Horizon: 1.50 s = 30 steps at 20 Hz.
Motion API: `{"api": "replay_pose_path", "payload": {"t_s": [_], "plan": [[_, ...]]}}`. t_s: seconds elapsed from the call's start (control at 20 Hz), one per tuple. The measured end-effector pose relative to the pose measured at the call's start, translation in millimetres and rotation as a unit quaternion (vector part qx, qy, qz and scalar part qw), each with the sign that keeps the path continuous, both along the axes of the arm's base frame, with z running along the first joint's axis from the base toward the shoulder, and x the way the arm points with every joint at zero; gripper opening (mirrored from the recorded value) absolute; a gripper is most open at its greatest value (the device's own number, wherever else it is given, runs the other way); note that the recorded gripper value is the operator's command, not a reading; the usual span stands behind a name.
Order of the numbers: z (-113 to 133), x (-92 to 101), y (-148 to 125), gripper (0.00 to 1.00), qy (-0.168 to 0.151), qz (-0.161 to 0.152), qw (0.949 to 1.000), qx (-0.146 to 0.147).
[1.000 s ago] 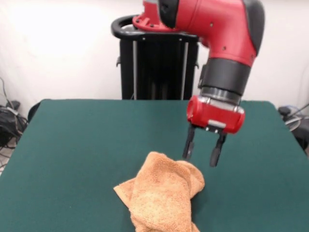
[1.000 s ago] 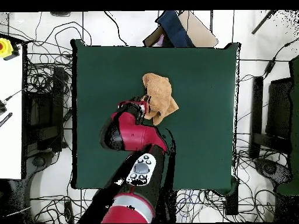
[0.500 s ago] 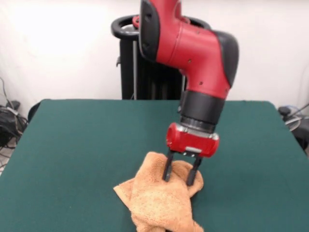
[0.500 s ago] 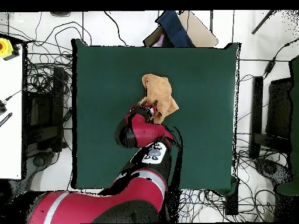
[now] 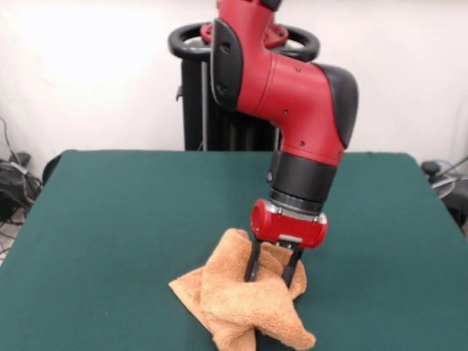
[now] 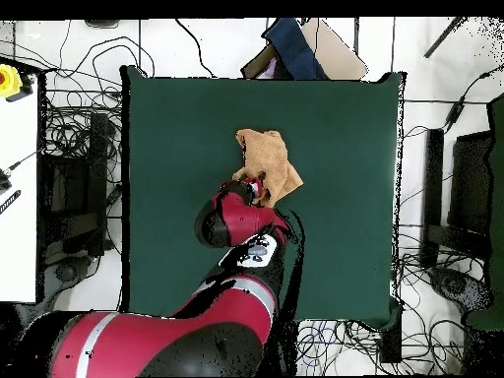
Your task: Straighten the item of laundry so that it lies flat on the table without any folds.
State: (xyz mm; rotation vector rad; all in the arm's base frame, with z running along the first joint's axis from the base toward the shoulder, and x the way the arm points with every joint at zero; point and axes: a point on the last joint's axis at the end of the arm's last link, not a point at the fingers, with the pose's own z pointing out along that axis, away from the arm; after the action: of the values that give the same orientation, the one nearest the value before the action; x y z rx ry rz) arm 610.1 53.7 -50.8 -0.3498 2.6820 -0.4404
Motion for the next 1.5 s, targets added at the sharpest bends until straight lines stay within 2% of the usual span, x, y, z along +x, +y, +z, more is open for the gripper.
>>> {"api": "replay_pose_path", "payload": {"t_s": [0.05, 0.3, 0.35, 0.65, 0.85, 1.05, 1.1, 1.2, 1.3, 1.4, 1.5], "plan": [[0, 1.7, -3, 0.0, 0.007, -0.008, 0.9999, 0.009], [2, 5.4, -7, 0.0, 0.019, -0.024, 0.9992, 0.024], [6, 8.3, -9, 0.0, 0.031, -0.037, 0.9981, 0.037], [18, 10.1, 0, 0.0, 0.065, -0.054, 0.9946, 0.061], [31, 4.2, 14, 0.0, 0.103, -0.062, 0.9895, 0.081], [46, -7.9, 19, 0.0, 0.143, -0.075, 0.9818, 0.099], [54, -14.9, 18, 0.0, 0.162, -0.084, 0.9774, 0.107], [65, -24.1, 13, 0.0, 0.183, -0.095, 0.9717, 0.116], [72, -29.5, 8, 0.0, 0.194, -0.102, 0.9682, 0.121], [85, -38.6, -5, 0.0, 0.211, -0.12, 0.9609, 0.132], [91, -42.0, -15, 0.0, 0.217, -0.131, 0.9575, 0.138]]}}
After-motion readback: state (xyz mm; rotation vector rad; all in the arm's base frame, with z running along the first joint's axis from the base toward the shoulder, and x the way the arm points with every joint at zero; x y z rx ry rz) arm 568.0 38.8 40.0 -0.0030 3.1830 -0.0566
